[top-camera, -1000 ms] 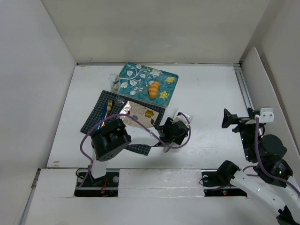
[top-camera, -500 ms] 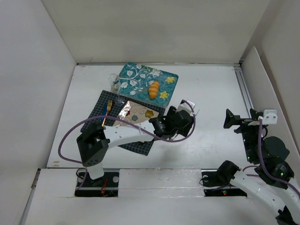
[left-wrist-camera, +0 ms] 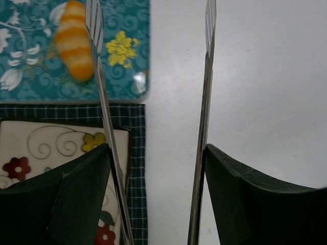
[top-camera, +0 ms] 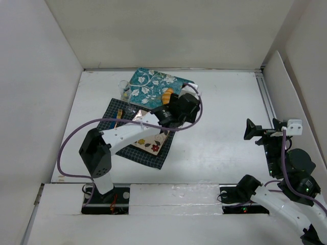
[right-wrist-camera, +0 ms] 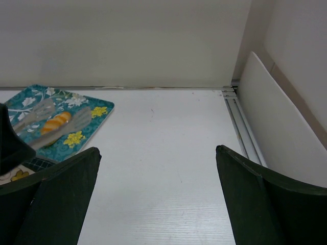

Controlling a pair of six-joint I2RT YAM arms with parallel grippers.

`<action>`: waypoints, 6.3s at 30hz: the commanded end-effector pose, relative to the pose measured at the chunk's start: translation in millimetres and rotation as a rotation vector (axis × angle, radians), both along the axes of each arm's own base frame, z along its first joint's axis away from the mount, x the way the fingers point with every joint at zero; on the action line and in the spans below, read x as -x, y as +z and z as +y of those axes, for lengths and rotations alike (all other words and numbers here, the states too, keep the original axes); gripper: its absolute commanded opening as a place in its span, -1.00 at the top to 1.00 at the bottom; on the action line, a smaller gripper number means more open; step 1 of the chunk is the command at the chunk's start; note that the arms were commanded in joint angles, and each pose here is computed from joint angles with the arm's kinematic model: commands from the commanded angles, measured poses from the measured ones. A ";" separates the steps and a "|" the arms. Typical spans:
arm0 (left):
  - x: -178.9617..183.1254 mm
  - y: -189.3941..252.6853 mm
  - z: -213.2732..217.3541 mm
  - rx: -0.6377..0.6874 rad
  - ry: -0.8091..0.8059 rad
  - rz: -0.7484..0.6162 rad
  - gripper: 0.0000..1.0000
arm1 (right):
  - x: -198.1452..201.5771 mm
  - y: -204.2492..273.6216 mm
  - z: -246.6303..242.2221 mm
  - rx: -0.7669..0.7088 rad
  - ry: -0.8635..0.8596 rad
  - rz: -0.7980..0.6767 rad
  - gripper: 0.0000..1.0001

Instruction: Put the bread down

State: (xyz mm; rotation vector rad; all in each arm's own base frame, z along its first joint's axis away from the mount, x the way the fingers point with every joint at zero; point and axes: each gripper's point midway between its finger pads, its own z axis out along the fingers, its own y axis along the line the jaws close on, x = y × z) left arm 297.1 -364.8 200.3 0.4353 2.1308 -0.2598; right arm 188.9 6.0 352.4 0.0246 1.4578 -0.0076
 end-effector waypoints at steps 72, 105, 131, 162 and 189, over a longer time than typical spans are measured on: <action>-14.7 -33.3 142.0 0.039 0.306 0.086 0.18 | -7.5 7.6 9.8 0.009 0.021 -0.023 -1.00; 68.5 -82.8 183.5 0.012 0.426 0.118 -0.37 | -7.8 2.9 7.5 0.010 0.006 -0.017 -1.00; 41.2 -37.0 -12.3 0.156 -0.131 -0.040 -0.27 | -8.8 -0.3 1.6 0.007 -0.035 -0.004 -1.00; 37.9 -153.6 -45.9 0.117 -0.140 0.052 -0.26 | -2.3 2.4 -3.5 -0.003 -0.029 -0.016 -1.00; 37.2 -147.3 -42.8 0.080 -0.085 0.041 -0.92 | -3.0 2.4 -3.6 -0.005 -0.035 -0.011 -1.00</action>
